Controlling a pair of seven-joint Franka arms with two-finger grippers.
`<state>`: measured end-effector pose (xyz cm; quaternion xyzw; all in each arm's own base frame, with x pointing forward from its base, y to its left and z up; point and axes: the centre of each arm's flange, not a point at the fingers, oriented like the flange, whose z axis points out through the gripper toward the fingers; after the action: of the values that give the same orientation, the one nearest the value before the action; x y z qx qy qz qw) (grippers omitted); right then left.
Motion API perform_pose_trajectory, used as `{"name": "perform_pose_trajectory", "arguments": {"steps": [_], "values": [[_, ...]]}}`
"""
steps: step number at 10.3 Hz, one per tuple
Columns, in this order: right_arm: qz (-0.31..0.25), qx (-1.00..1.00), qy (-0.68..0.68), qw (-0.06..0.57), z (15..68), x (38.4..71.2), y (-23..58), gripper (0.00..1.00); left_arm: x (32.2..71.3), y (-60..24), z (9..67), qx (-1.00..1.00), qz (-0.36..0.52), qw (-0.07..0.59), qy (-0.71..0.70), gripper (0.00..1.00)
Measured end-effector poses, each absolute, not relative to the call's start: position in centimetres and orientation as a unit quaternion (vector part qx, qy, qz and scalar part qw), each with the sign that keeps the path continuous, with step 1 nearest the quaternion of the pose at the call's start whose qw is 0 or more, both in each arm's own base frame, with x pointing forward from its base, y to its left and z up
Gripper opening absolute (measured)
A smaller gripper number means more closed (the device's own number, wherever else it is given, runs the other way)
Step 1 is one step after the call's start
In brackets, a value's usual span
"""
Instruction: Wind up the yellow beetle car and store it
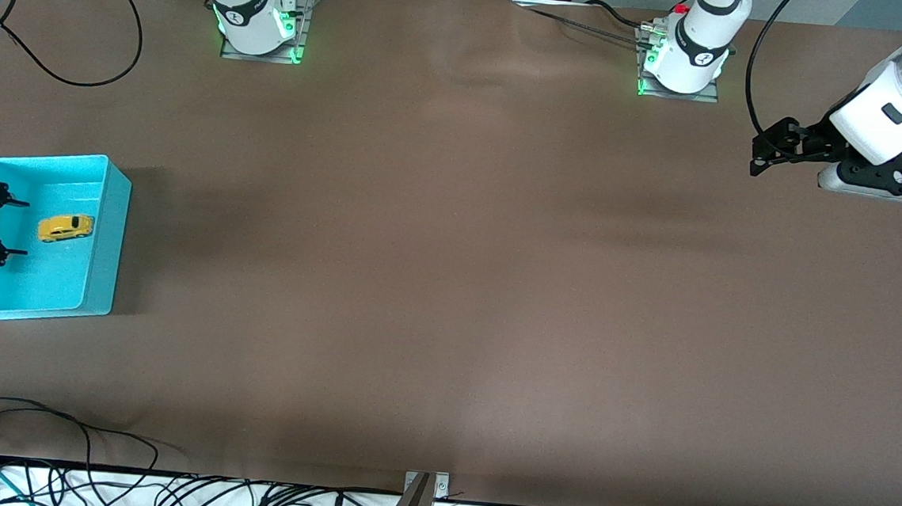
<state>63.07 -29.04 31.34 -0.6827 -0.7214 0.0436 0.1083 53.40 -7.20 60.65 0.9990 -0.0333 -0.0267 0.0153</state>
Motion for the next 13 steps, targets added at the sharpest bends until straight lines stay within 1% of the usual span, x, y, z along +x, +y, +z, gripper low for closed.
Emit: {"name": "perform_pose_trajectory", "arguments": {"steps": [4,9,11,13], "values": [[0.048,-0.761,-0.633,0.135,37.9,61.8,-26.9,1.00,53.4,-7.2,60.6,0.999,-0.027,0.015,-0.033,1.00],[0.071,-0.826,-0.542,0.136,43.9,63.2,-16.4,1.00,53.4,-7.1,60.6,0.999,-0.027,0.015,-0.032,1.00],[0.069,-0.845,-0.513,0.135,45.6,62.9,-15.0,1.00,53.4,-7.0,60.6,0.999,-0.027,0.015,-0.032,1.00],[0.052,-0.860,-0.490,0.136,47.6,63.1,-12.6,1.00,53.5,-7.0,60.6,0.999,-0.027,0.015,-0.032,1.00]]}}
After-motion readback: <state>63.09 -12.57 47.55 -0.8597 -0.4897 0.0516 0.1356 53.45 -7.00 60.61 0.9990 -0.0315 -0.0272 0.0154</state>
